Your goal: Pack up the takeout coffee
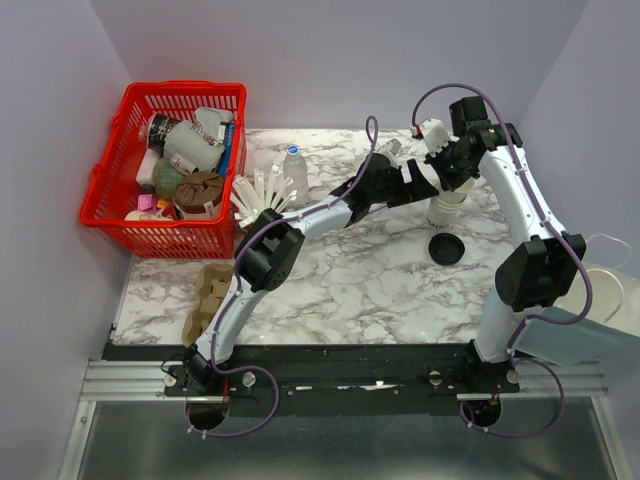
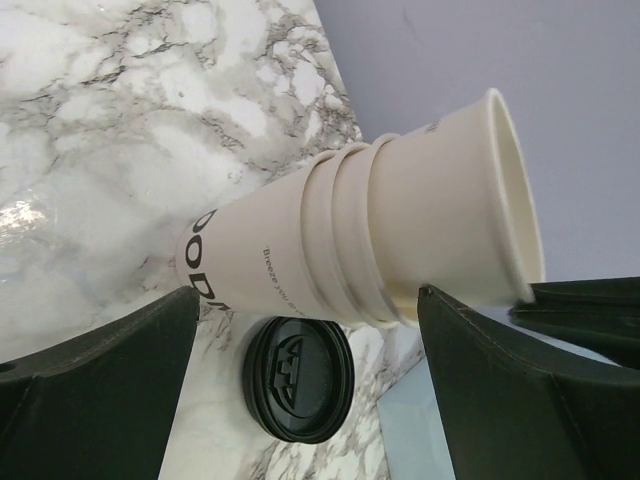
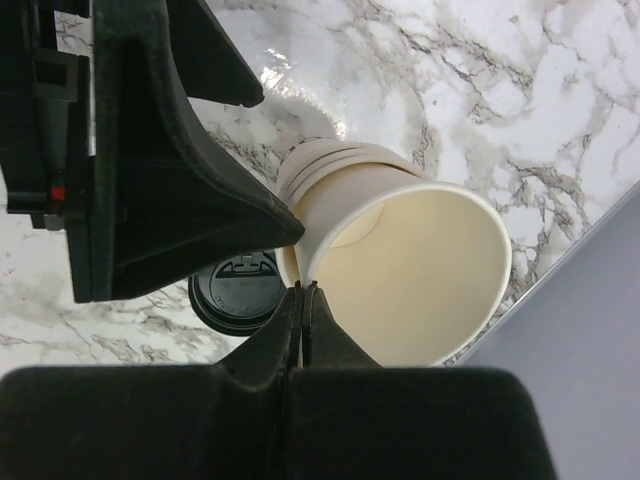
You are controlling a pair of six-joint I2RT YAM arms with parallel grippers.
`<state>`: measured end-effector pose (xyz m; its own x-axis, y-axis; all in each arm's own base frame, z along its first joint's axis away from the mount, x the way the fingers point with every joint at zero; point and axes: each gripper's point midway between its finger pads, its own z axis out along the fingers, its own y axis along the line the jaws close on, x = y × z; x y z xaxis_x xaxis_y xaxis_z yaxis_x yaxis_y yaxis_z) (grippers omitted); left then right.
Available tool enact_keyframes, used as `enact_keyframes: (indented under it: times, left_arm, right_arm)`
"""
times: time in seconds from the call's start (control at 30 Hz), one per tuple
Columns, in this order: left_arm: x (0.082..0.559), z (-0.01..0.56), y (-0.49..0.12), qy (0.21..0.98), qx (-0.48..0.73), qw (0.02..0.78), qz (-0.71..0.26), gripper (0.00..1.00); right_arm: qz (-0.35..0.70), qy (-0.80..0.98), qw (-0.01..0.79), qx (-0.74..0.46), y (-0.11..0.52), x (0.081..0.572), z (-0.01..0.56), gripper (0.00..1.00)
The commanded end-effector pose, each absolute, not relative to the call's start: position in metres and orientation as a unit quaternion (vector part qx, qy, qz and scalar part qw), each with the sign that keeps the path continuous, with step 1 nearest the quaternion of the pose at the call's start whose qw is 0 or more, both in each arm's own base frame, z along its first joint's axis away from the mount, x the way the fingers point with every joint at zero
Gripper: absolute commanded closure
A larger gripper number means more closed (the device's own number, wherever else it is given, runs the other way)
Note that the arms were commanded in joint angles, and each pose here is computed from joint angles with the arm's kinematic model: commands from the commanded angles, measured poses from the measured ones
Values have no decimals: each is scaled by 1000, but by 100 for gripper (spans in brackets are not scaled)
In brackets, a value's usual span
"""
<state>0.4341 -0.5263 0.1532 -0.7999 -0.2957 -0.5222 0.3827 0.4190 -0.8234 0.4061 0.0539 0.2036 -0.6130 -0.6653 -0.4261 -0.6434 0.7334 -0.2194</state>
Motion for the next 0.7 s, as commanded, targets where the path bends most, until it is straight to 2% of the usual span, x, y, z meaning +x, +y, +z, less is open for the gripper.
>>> enact_keyframes:
  times: [0.0,0.23,0.4,0.67]
  left_arm:
    - [444,148,-524,786,20,330,-522,1]
    - [446,168,-523,768,33,344,-539,1]
    - [440,213,-529,728,63,362,-579,1]
    - [437,267,-516,706,74,398,-581,1]
  right_arm:
    - [-35,887,291,-357,61,426,228,99]
    - [-56,883,307,-352,56,438,244,99]
    - [-77,879,309,-354,48,432,258,99]
    - [-111,873,326,-344,37,429,282,99]
